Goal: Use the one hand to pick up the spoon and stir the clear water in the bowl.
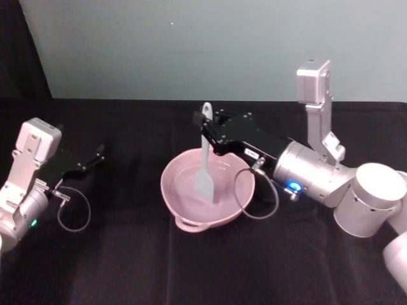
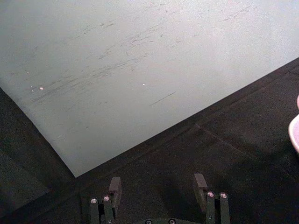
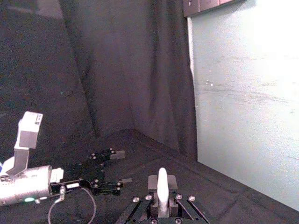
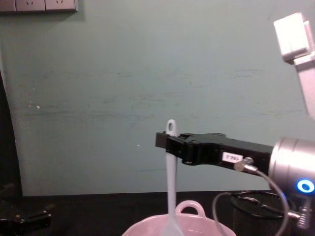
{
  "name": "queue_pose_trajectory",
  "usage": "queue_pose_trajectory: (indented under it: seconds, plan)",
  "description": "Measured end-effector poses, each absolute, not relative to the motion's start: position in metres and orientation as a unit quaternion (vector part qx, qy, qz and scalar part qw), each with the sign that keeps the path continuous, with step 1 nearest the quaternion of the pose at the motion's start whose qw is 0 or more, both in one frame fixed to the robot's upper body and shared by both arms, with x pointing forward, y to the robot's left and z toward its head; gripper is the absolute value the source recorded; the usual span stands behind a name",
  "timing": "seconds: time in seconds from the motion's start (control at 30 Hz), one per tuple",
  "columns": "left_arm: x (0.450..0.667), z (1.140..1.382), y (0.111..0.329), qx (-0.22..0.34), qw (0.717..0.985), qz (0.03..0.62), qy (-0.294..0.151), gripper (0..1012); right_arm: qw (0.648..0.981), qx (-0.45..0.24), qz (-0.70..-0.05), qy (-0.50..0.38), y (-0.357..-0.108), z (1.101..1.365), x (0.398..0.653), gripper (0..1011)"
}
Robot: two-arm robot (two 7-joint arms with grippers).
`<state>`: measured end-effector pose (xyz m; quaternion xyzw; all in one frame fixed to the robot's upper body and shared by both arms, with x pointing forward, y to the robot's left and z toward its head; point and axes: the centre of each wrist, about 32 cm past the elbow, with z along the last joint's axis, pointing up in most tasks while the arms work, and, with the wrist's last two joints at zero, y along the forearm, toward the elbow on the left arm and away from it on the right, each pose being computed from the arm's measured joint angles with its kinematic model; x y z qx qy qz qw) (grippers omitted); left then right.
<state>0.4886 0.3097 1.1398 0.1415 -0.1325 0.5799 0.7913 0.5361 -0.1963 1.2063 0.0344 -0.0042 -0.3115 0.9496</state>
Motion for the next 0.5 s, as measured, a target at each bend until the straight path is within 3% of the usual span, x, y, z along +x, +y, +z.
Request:
queue_pose_trajectory:
  seconds: [0.5]
  plan:
    - [0.489,1.14,0.31,0.141,0.791,0.58,-0.132,1011,0.951,0.028,-0.309,0.004,-0.169,1.199,0.562,114]
